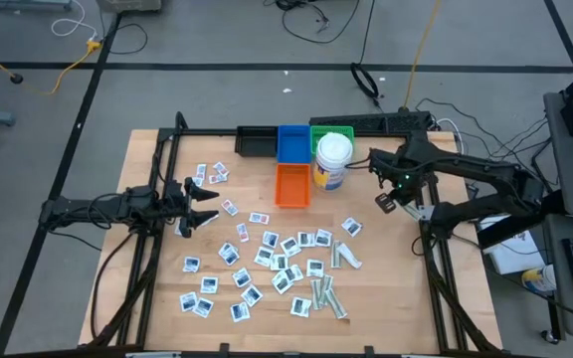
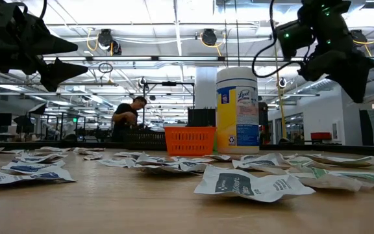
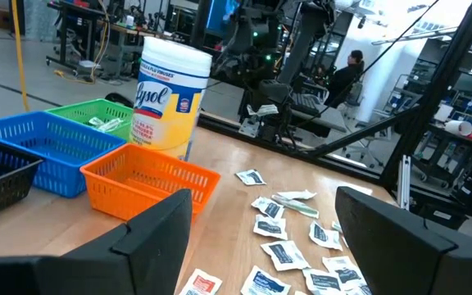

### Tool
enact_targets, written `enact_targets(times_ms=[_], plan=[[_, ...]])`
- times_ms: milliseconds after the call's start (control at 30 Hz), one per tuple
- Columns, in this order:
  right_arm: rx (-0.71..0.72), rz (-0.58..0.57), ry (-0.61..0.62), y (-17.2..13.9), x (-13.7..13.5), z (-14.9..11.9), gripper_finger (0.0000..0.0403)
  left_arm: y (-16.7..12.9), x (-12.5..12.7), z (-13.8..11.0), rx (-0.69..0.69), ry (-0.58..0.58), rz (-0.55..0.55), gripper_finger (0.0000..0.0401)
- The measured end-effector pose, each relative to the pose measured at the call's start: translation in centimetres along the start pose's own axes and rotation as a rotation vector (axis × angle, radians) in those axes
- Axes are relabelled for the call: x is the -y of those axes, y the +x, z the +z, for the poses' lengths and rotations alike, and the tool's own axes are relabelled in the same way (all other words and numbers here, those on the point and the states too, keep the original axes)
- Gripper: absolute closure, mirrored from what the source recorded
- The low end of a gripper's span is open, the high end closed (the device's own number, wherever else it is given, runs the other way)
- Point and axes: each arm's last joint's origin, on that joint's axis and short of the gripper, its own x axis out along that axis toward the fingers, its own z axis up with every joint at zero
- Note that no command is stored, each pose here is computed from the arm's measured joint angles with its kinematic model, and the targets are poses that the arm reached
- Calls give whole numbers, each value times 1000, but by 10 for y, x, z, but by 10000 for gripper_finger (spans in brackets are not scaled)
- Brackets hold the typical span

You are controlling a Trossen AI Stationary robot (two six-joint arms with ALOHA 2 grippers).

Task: Pick & Place First Aid Supplies
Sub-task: Put the green bandage pack into the green bin

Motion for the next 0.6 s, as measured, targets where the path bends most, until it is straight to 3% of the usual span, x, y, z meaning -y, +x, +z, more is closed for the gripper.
enact_targets(times_ms=[300,600], plan=[[76,-4,222,-8,17,-7,403,0,0,0,0,0,0,95],[148,-11,321,-6,33,14,403,0,0,0,0,0,0,95]])
